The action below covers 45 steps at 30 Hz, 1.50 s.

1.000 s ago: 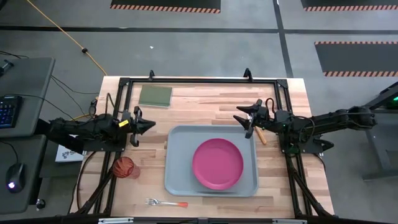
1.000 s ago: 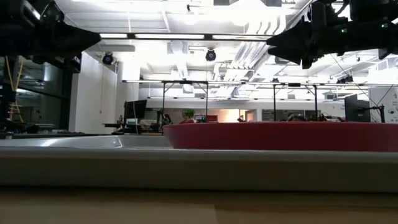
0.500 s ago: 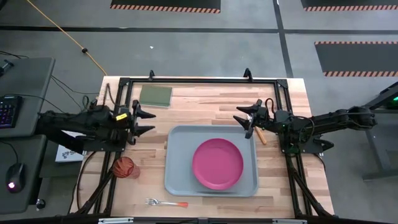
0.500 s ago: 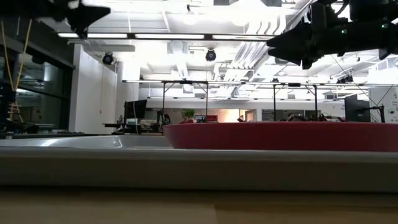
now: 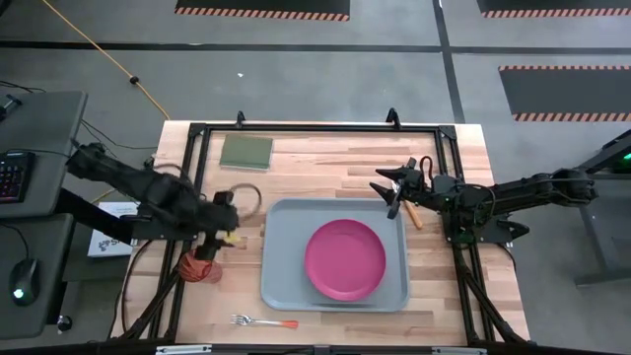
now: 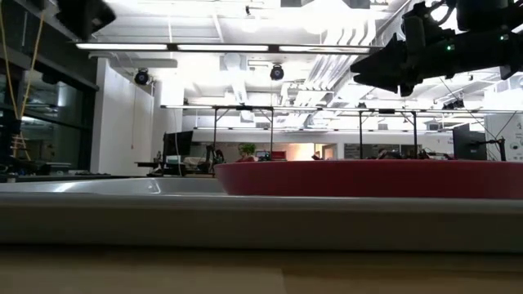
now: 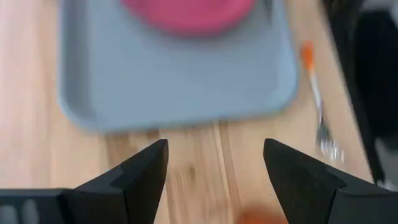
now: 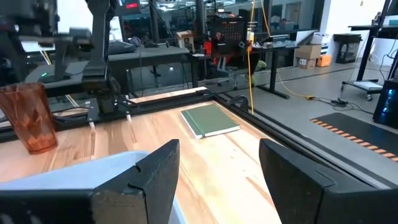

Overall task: Pick and place plate/cup/fork/spoon on tray
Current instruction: Put the red cup to the top left of the pink plate on the gray tray

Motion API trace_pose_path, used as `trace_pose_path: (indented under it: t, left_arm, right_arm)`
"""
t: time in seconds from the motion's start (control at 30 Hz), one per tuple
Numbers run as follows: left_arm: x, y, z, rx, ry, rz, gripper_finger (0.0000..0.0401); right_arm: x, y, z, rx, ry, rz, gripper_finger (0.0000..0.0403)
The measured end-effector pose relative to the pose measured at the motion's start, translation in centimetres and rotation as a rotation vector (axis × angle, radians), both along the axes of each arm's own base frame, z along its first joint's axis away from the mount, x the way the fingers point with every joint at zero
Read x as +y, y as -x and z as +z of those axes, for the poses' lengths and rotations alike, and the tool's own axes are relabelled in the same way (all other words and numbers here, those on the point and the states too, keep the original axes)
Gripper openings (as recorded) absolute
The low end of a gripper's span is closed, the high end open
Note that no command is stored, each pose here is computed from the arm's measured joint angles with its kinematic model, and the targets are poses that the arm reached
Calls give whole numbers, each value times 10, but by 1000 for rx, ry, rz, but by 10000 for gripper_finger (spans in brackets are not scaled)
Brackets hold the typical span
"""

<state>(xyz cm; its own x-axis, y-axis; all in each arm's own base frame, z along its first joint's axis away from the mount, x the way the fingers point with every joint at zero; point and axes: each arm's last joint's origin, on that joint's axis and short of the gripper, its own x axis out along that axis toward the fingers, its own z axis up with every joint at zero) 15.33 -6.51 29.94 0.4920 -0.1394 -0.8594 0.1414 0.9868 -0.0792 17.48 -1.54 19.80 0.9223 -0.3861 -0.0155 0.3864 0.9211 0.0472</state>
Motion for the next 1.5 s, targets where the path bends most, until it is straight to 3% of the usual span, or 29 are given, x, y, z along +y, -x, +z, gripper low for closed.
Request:
trace_pose_path:
  t: [0.17, 0.3, 0.4, 0.57, 0.77, 1.13, 1.5]
  left_arm:
    - [-19, -6, -4, 177, -34, 18, 253]
    - [-32, -4, 9, 165, -43, 13, 253]
    - [-37, 4, 13, 181, -86, -1, 253]
    - [-40, 24, 12, 333, -115, -76, 253]
    - [-44, 29, 11, 319, -161, -97, 253]
    - [-56, 30, 7, 340, -139, -65, 252]
    - [-73, 23, -11, 375, -252, -106, 252]
  right_arm:
    - [0, 0, 0, 1, 1, 1, 213]
    - [0, 0, 0, 2, 1, 1, 213]
    - [0, 0, 0, 5, 1, 1, 213]
    - [0, 0, 0, 5, 1, 1, 213]
    - [0, 0, 0, 5, 1, 1, 213]
    - [0, 0, -3, 30, -17, 1, 213]
    - [0, 0, -4, 30, -27, 0, 213]
